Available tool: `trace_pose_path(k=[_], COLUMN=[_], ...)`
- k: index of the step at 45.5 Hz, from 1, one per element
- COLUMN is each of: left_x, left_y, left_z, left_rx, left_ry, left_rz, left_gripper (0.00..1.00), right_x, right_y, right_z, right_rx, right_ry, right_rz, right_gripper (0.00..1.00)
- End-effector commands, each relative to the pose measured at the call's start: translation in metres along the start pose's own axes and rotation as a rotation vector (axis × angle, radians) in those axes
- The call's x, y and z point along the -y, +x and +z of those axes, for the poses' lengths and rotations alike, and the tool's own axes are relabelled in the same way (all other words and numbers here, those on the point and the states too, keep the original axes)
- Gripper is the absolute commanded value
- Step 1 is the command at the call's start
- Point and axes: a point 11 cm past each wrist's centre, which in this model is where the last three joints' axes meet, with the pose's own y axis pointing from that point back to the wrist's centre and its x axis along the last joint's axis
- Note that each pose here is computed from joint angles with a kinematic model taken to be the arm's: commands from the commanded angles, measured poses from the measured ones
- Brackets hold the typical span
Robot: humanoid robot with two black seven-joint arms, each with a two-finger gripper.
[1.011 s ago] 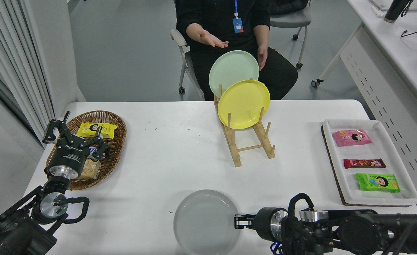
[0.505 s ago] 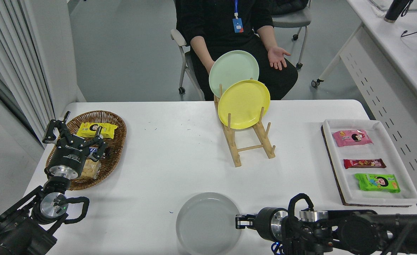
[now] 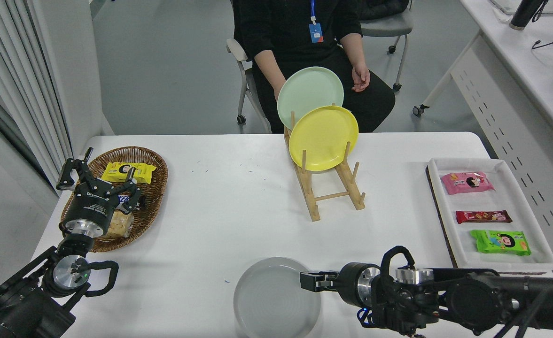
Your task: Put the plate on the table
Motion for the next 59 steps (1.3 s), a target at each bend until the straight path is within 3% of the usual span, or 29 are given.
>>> trace_pose_path(k=[1,26,34,45,59], left_x=[0.000,-0.001,0.000,0.000,0.000], left_y=[0.000,0.000,0.000,0.000,0.000], left_z=[0.000,0.000,0.000,0.000,0.000], left_rx=[0.000,0.000,0.000,0.000,0.000], left_ry=[0.000,0.000,0.000,0.001,0.000], left_rz=[0.000,0.001,0.000,0.000,0.000], left_gripper=[0.98,0.98,0.98,0.98,0.98], right_x=[-0.006,-0.032,-0.037,-0.043,-0.050], right_y=[-0.037,-0.162,-0.191,-0.210,-0.218], right_z=[0.008,0.002,0.007,-0.008,-0.050], right_rx=[-0.106,-0.652,-1.000,-1.372,-1.673], right_ry=[-0.014,0.198,0.359,0.539,0.729], right_rz=[-0.139,-0.667,-0.801,-0.857,-0.771], right_gripper=[1.00,1.00,1.00,1.00,1.00])
